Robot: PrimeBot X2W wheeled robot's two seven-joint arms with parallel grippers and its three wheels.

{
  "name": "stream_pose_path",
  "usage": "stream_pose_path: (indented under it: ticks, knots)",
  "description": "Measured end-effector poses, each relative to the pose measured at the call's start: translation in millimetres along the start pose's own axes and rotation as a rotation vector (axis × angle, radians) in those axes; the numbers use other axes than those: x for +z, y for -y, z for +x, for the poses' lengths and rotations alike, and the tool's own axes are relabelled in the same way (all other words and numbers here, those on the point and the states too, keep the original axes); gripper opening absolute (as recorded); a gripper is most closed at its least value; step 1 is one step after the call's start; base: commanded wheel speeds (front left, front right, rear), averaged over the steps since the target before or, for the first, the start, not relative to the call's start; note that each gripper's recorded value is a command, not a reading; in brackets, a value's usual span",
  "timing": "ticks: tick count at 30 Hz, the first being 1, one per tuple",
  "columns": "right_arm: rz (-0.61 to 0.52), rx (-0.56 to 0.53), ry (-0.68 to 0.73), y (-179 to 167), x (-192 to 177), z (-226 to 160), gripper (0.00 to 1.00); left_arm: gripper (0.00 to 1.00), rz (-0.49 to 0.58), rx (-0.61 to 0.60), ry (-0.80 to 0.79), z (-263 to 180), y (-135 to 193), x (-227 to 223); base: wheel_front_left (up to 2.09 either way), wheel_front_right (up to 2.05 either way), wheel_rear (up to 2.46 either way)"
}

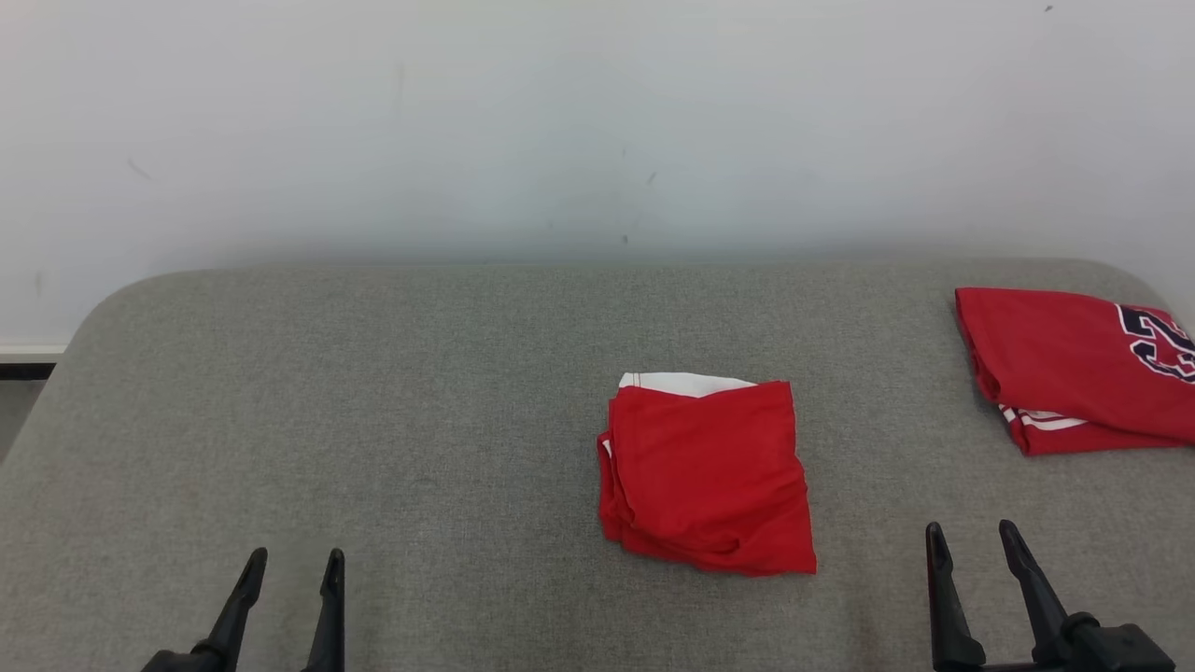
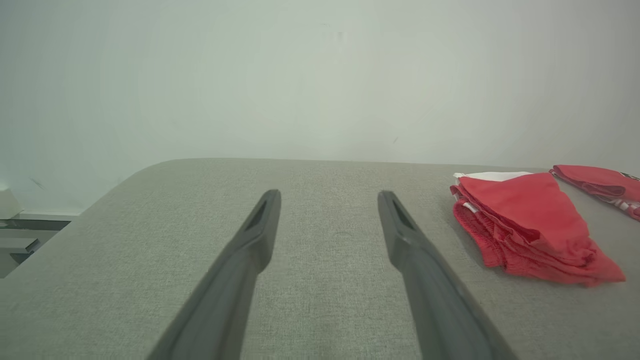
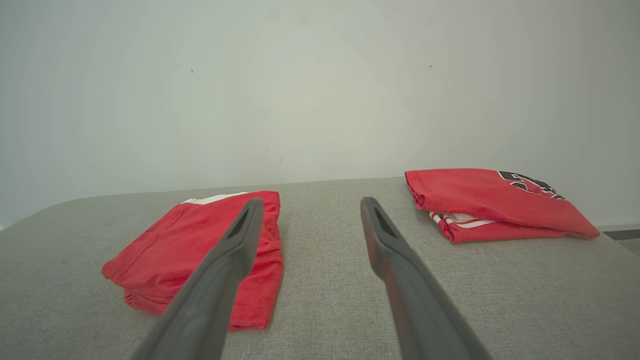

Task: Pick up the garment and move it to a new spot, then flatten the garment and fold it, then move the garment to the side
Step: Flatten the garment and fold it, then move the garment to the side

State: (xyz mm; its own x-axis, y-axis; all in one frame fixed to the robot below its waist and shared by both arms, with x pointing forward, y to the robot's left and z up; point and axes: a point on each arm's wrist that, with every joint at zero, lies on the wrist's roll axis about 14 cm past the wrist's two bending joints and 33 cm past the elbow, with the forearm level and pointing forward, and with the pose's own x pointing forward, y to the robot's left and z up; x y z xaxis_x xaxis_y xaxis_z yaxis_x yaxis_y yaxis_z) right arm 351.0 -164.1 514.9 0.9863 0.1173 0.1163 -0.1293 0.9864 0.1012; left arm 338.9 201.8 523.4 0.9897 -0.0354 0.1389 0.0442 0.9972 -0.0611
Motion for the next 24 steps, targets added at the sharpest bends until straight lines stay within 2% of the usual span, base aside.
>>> stream_pose_path:
  ticks: [19,24]
  knots:
    - [0.013,0.023,-0.044,-9.2,-14.1,-2.3,1.00,1.00,0.000,0.021,0.003,-1.8,-4.3,0.5,0.00,0.00,0.00]
    - [0.024,0.044,-0.040,-16.3,-13.2,13.1,1.00,1.00,-0.005,0.025,0.000,-0.9,-4.3,-0.6,0.00,0.00,0.00]
